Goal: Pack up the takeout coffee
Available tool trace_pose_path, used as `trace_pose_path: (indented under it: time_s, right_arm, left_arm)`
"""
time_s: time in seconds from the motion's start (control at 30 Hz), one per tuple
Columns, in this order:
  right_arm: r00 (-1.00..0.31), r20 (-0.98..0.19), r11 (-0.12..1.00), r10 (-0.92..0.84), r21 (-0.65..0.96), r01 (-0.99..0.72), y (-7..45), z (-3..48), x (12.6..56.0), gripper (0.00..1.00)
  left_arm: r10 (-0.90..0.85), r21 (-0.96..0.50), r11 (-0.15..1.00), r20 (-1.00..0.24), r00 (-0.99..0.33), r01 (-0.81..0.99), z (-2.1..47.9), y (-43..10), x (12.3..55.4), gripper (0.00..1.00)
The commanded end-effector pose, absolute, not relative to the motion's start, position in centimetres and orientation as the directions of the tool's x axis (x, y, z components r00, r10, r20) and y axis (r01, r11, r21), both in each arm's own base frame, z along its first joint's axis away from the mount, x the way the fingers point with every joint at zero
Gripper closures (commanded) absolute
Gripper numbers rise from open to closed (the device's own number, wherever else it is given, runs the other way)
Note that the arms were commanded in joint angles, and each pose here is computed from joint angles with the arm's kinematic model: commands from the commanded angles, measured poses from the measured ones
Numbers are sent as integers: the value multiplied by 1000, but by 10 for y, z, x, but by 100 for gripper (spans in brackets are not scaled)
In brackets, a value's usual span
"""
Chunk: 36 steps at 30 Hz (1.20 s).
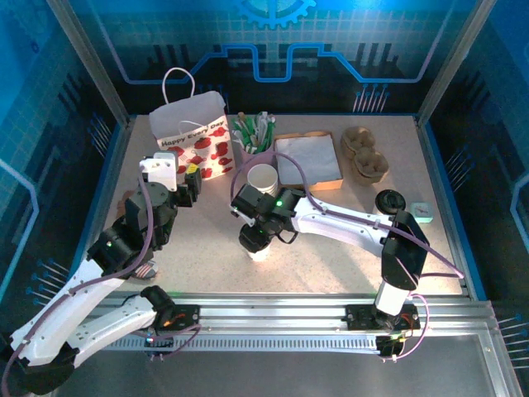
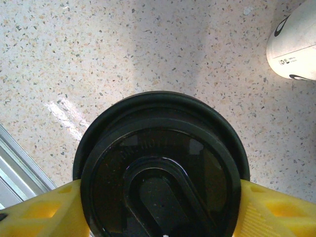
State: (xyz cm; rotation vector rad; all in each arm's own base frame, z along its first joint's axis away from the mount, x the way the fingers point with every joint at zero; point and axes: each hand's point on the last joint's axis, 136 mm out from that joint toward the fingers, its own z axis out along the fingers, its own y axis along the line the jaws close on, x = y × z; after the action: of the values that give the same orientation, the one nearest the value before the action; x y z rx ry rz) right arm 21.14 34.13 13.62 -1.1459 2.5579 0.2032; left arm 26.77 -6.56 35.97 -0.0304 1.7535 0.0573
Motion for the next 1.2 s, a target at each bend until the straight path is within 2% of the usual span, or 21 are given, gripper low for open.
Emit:
trace_pose_path:
  time_s: [0.0, 0.73, 1.17]
  right_arm:
    - [-623, -311, 661, -718, -26, -750, 336, 123, 203, 35]
    - [-629, -315, 667, -710, -18, -744, 335, 134, 198, 33]
    - [-628, -364, 675, -688, -4, -738, 337, 152, 199, 33]
  left_arm:
    - [18, 34, 996, -985, -172, -85, 360, -60, 270, 26]
    - [20, 35, 996, -984, -176, -85, 359, -60, 270, 26]
    - [21, 37, 996, -984, -178, -87, 358, -60, 270, 26]
